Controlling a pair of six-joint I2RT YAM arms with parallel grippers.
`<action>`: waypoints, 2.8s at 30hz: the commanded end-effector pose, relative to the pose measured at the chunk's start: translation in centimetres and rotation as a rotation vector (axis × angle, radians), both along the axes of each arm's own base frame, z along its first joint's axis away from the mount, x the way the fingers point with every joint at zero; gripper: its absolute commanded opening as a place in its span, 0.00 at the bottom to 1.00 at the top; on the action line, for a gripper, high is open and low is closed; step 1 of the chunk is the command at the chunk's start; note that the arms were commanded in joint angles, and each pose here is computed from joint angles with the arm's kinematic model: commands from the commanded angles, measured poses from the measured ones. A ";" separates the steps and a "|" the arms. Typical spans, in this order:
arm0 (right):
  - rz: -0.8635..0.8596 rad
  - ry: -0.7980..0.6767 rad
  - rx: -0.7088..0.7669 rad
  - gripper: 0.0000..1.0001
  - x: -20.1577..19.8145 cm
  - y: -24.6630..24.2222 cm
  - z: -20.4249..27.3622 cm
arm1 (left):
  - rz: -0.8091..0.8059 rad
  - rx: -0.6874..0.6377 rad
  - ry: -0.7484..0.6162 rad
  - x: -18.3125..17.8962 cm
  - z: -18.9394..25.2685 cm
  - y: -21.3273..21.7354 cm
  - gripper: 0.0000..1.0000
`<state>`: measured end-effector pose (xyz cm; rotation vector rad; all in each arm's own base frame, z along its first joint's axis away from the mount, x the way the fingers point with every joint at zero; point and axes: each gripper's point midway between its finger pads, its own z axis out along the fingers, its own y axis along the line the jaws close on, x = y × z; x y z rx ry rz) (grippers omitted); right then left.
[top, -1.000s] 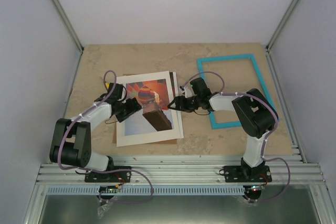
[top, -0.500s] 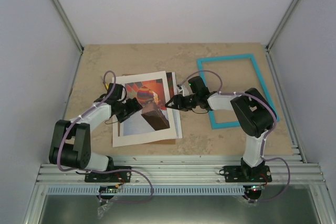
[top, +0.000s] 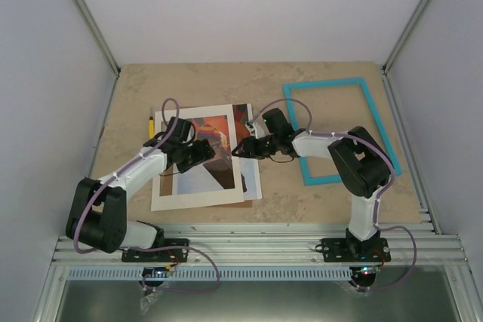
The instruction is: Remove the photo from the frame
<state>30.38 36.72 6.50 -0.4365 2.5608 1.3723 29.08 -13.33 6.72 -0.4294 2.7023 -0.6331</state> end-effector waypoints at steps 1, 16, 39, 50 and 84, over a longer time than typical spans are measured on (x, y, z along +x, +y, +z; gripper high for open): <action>-0.017 -0.054 -0.067 0.50 0.9 -1.8 0.4 | -0.008 0.030 -0.042 0.9 1.5 -1.1 0.88; -0.146 -0.032 -0.108 0.50 3.3 -7.6 -1.4 | -0.126 0.127 -0.039 1.3 0.2 -6.0 0.89; -0.081 0.052 0.013 0.41 2.9 -4.7 -1.9 | -0.162 0.115 0.033 0.3 -2.9 -6.6 0.90; -0.068 0.015 0.055 0.29 2.8 -4.6 0.4 | -0.170 0.098 0.058 -0.2 -3.7 -6.7 0.90; -0.131 0.026 0.004 0.01 4.4 -6.8 -2.0 | -0.132 0.076 -0.013 0.0 -0.8 -6.4 0.92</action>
